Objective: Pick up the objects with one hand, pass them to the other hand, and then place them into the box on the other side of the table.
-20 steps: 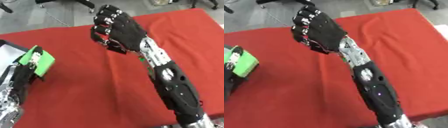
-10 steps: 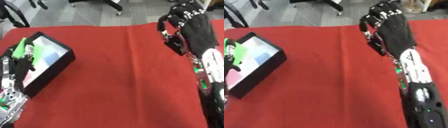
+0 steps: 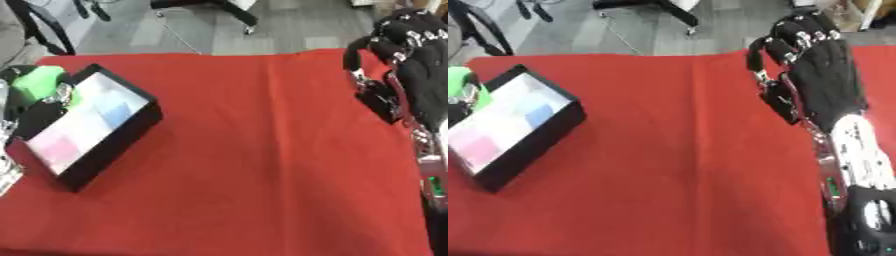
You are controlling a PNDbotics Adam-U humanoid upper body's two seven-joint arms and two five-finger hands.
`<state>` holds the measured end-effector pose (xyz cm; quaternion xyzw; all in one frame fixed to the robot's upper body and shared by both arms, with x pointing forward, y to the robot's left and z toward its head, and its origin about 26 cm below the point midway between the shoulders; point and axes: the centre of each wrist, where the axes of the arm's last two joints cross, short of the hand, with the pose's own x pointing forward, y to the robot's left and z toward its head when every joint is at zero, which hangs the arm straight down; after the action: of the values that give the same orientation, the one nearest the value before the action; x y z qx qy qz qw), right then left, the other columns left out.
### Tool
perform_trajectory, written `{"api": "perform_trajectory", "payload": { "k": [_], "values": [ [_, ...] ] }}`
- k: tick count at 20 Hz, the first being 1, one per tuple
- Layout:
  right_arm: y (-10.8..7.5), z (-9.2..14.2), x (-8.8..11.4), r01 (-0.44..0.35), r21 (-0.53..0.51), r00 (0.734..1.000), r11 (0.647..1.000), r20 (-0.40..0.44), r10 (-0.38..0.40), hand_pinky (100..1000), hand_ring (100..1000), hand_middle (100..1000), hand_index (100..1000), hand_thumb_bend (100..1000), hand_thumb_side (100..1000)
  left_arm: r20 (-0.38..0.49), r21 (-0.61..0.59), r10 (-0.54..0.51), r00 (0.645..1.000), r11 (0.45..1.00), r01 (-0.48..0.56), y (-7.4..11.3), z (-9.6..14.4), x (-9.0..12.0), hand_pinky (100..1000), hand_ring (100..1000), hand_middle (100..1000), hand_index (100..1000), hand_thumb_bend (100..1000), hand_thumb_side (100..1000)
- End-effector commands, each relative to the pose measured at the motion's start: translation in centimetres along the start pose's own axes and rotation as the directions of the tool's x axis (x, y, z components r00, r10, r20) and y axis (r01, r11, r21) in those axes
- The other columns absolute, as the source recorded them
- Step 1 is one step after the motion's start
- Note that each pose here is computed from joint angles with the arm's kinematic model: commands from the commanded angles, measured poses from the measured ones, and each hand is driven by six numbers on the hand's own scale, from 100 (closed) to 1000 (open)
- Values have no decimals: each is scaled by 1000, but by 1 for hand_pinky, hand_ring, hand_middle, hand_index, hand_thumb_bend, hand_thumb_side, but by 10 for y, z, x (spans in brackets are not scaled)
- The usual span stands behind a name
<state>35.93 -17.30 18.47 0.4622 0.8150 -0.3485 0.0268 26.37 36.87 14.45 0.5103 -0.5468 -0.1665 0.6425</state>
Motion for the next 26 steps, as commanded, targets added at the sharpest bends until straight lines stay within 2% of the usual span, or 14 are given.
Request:
{"api": "perform_trajectory", "payload": {
  "k": [1, 2, 3, 4, 5, 7, 10, 13, 19, 21, 22, 23, 25, 26],
  "values": [
    [-3, -7, 1, 18, -21, 1000, 1000, 25, -17, 707, 616, 403, 552, 100, 100, -257, 155, -272, 927, 935, 318, 12, -24, -17, 563, 493, 458, 622, 262, 100],
    [-2, -7, 1, 24, -17, 999, 1000, 29, -23, 708, 616, 403, 552, 100, 100, -270, 117, -311, 911, 929, 352, 12, -30, -23, 624, 550, 528, 696, 304, 129],
    [-1, -7, 2, 29, -14, 999, 999, 31, -28, 708, 617, 402, 552, 100, 100, -279, 78, -343, 897, 923, 377, 13, -34, -27, 686, 619, 611, 765, 358, 240],
    [-1, -6, 2, 33, -12, 999, 999, 34, -32, 709, 617, 401, 552, 100, 100, -284, 39, -370, 885, 917, 396, 14, -37, -29, 761, 709, 728, 852, 462, 399],
    [-1, -6, 2, 36, -10, 999, 999, 36, -36, 709, 617, 401, 552, 100, 100, -288, 1, -393, 873, 912, 410, 16, -40, -31, 827, 788, 821, 924, 641, 592],
    [-1, -6, 2, 39, -6, 999, 999, 38, -39, 709, 616, 400, 552, 100, 100, -296, -27, -430, 853, 896, 442, 22, -46, -32, 869, 858, 901, 980, 776, 708],
    [0, -5, 2, 41, -1, 998, 999, 38, -41, 710, 615, 398, 549, 100, 100, -298, 16, -457, 838, 875, 484, 33, -51, -28, 843, 894, 952, 1000, 855, 781],
    [1, -4, 2, 45, 6, 998, 999, 38, -45, 711, 615, 396, 545, 100, 100, -292, 136, -440, 849, 860, 493, 46, -54, -17, 791, 901, 971, 1000, 834, 800],
    [1, -2, 1, 51, 10, 998, 999, 33, -52, 713, 616, 394, 544, 100, 100, -189, 311, -321, 928, 877, 367, 54, -36, 15, 684, 875, 941, 966, 698, 753],
    [1, -2, 1, 51, 10, 998, 999, 28, -51, 714, 617, 394, 545, 100, 100, -114, 357, -237, 965, 897, 263, 54, -21, 34, 636, 863, 924, 946, 594, 743],
    [1, -1, 1, 51, 9, 998, 999, 25, -51, 716, 619, 390, 543, 100, 100, -79, 374, -190, 979, 904, 206, 53, -13, 42, 607, 852, 913, 938, 501, 760],
    [1, -1, 1, 54, 9, 998, 999, 20, -54, 716, 620, 390, 543, 100, 100, -38, 380, -133, 990, 915, 138, 49, -8, 47, 600, 852, 911, 936, 481, 760],
    [1, 1, 1, 58, 11, 998, 998, 8, -58, 720, 626, 392, 545, 100, 100, 79, 362, 13, 997, 931, -40, 36, -2, 53, 577, 857, 911, 926, 359, 778],
    [1, 1, 1, 59, 11, 998, 998, 2, -59, 720, 627, 393, 546, 100, 100, 148, 342, 102, 984, 928, -148, 27, 2, 53, 572, 856, 909, 923, 345, 781]
  ]
}}
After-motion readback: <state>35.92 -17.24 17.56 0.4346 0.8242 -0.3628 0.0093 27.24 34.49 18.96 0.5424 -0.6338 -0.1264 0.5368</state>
